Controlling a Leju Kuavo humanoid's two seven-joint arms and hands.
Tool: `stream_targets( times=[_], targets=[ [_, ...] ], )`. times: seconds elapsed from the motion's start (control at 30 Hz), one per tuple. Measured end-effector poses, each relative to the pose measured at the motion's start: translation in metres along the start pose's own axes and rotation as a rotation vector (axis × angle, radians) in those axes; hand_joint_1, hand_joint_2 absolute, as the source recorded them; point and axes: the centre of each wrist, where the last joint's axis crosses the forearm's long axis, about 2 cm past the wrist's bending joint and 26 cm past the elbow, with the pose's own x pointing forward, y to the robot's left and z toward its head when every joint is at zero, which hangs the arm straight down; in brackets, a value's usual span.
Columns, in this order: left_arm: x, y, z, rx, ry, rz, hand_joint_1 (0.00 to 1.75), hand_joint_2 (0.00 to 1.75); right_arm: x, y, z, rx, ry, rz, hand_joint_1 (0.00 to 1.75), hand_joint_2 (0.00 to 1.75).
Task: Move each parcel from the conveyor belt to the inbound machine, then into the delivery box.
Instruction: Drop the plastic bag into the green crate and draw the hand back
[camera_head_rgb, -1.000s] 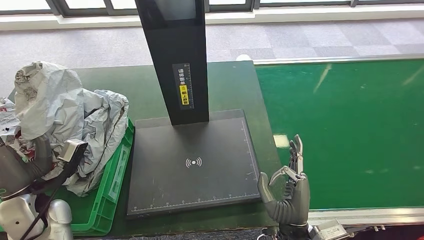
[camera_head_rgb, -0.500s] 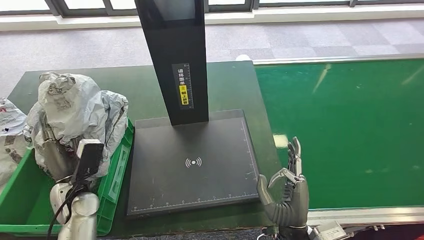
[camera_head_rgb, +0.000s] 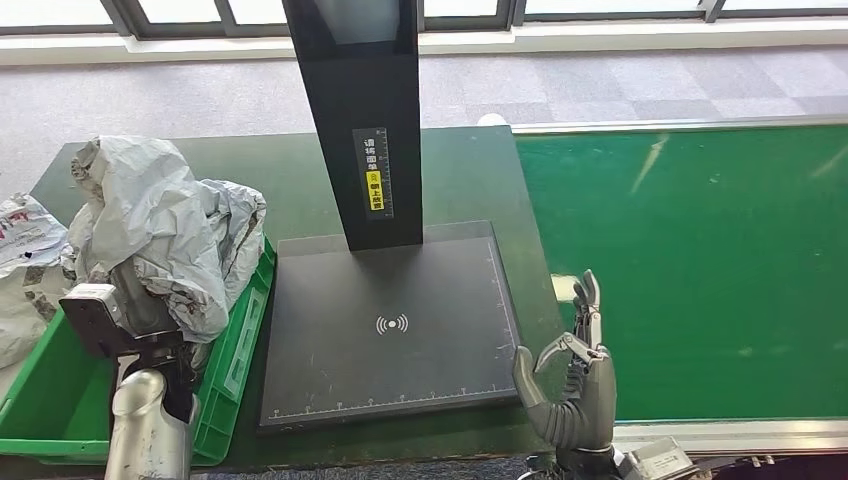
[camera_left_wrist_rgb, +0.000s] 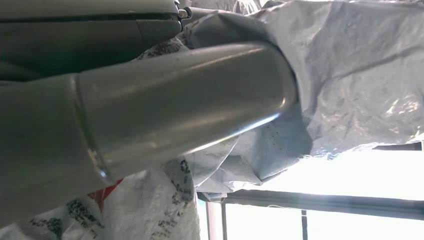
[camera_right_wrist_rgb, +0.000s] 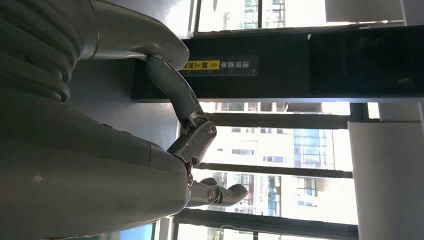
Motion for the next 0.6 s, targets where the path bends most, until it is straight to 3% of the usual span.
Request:
stream_targets(
  times=[0.27,0.6],
  targets=[
    [0.0,0.0,-0.001,0.044,-0.037,-0.035,0.0,0.0,0.0,0.0,0.001,-0.015,0.002,0.016,0.0,1.75],
    [0.02,0.004,0.01,0.358,-0.275,-0.533,0.0,0.0,0.0,0.0,0.001,-0.018,0.002,0.037,0.0,1.75]
  ],
)
